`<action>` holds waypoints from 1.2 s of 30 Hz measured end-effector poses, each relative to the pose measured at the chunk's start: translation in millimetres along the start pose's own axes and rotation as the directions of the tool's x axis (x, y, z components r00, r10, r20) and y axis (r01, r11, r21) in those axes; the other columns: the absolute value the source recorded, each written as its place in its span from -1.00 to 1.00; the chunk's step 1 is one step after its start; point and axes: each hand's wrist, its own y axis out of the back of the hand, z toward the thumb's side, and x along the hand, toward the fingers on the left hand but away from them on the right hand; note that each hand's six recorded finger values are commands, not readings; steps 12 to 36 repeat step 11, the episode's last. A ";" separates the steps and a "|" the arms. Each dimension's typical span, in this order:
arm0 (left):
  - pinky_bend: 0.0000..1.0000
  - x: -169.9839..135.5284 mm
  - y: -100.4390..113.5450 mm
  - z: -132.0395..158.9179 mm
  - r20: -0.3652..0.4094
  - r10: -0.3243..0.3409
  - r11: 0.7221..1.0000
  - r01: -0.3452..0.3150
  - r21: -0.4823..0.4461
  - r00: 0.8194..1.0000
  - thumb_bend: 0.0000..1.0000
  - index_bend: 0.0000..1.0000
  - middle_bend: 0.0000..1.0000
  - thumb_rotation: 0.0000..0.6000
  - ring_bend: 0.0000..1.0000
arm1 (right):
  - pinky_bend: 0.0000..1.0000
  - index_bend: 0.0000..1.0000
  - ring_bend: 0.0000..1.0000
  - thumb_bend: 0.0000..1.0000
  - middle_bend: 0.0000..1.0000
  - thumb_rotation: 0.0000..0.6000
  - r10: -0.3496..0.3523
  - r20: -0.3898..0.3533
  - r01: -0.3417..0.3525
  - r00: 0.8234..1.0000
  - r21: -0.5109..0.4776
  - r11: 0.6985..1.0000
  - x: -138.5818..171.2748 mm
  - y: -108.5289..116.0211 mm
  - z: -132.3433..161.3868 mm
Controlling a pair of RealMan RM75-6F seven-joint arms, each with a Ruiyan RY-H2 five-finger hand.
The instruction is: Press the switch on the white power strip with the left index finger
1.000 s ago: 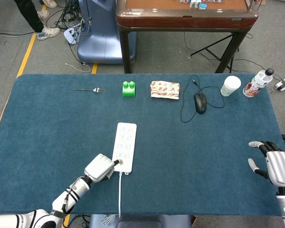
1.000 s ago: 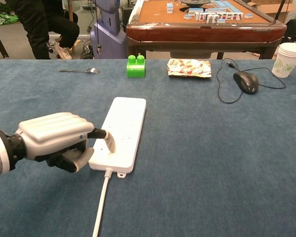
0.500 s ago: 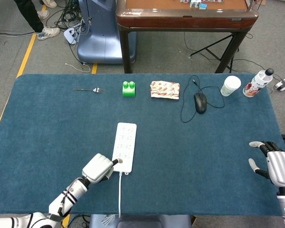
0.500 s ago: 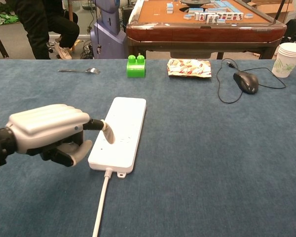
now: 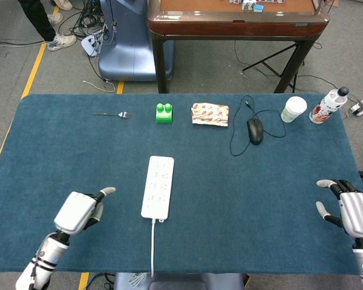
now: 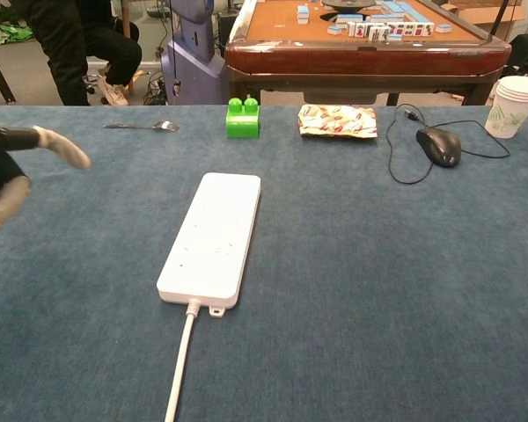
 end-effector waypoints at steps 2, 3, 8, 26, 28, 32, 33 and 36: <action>0.49 -14.7 7.0 -20.0 -0.064 0.029 0.999 -0.028 0.022 0.998 0.39 -0.44 0.26 1.00 0.08 | 0.07 -0.31 -0.40 -0.42 -0.22 1.00 0.004 -0.002 -0.004 1.000 -0.001 1.000 -0.3 -1.0 1.1; 0.39 -21.3 9.3 -28.8 -0.093 0.037 0.999 -0.034 0.036 0.995 0.39 -0.44 0.22 1.00 0.02 | 0.07 -0.31 -0.40 -0.42 -0.22 1.00 0.007 -0.002 -0.007 1.000 0.000 1.000 -0.5 -1.6 1.6; 0.12 -50.7 18.5 -68.0 -0.234 0.064 0.993 -0.039 0.110 0.970 0.37 -0.38 0.09 1.00 -0.14 | 0.07 -0.31 -0.40 -0.42 -0.22 1.00 0.013 -0.008 -0.013 1.000 0.001 1.000 -1.3 -1.3 5.3; 0.08 -60.7 20.4 -79.0 -0.285 0.073 0.986 -0.027 0.162 0.956 0.36 -0.35 0.08 1.00 -0.14 | 0.07 -0.31 -0.40 -0.42 -0.22 1.00 0.014 -0.012 -0.014 1.000 0.003 1.000 -1.3 -0.3 8.0; 0.08 -60.7 20.4 -79.0 -0.285 0.073 0.986 -0.027 0.162 0.956 0.36 -0.35 0.08 1.00 -0.14 | 0.07 -0.31 -0.40 -0.42 -0.22 1.00 0.014 -0.012 -0.014 1.000 0.003 1.000 -1.3 -0.3 8.0; 0.08 -60.7 20.4 -79.0 -0.285 0.073 0.986 -0.027 0.162 0.956 0.36 -0.35 0.08 1.00 -0.14 | 0.07 -0.31 -0.40 -0.42 -0.22 1.00 0.014 -0.012 -0.014 1.000 0.003 1.000 -1.3 -0.3 8.0; 0.08 -60.7 20.4 -79.0 -0.285 0.073 0.986 -0.027 0.162 0.956 0.36 -0.35 0.08 1.00 -0.14 | 0.07 -0.31 -0.40 -0.42 -0.22 1.00 0.014 -0.012 -0.014 1.000 0.003 1.000 -1.3 -0.3 8.0; 0.08 -60.7 20.4 -79.0 -0.285 0.073 0.986 -0.027 0.162 0.956 0.36 -0.35 0.08 1.00 -0.14 | 0.07 -0.31 -0.40 -0.42 -0.22 1.00 0.014 -0.012 -0.014 1.000 0.003 1.000 -1.3 -0.3 8.0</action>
